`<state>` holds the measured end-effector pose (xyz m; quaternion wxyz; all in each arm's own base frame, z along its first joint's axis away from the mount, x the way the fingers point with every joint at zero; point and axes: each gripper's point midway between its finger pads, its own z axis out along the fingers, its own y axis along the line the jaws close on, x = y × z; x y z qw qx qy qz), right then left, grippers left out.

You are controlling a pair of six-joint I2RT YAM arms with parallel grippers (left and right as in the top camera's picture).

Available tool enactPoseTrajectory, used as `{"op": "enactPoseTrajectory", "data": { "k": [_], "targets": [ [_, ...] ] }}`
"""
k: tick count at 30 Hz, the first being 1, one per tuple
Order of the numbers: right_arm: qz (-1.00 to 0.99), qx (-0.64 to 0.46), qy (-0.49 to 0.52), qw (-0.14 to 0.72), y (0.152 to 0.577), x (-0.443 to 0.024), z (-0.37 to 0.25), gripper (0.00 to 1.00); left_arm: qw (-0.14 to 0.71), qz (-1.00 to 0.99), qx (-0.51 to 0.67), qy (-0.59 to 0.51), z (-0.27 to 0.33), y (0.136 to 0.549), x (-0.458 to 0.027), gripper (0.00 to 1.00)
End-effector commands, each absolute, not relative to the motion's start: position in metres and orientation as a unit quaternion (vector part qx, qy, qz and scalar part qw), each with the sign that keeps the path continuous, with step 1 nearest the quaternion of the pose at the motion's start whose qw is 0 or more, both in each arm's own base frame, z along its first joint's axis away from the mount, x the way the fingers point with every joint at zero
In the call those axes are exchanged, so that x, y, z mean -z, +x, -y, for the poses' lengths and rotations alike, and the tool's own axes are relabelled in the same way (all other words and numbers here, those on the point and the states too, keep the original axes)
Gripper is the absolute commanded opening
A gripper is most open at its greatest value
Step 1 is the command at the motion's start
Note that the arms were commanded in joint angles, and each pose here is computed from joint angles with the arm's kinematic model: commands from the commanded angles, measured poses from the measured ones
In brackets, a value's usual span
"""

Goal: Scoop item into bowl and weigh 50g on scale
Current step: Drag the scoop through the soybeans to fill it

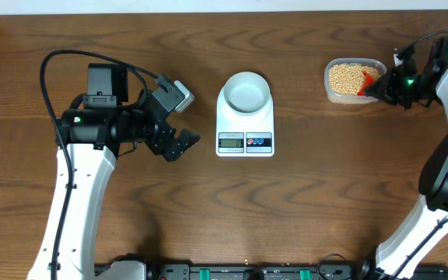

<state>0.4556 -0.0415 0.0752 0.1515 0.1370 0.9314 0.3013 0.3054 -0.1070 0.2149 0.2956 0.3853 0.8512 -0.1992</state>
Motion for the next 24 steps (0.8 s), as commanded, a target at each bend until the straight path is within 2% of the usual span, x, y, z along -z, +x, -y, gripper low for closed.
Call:
{"op": "enactPoseTrajectory", "data": {
  "k": [1,24],
  "targets": [
    [-0.912,-0.353,0.155,0.140,0.453,-0.073,0.039,0.01,0.310,-0.849,0.191,0.384,0.105,0.309,-0.227,0.98],
    [-0.880,-0.411,0.182,0.151,0.448,-0.089,0.056,0.01,0.310,-0.849,0.191,0.384,0.105,0.309,-0.227,0.98]
  ]
}}
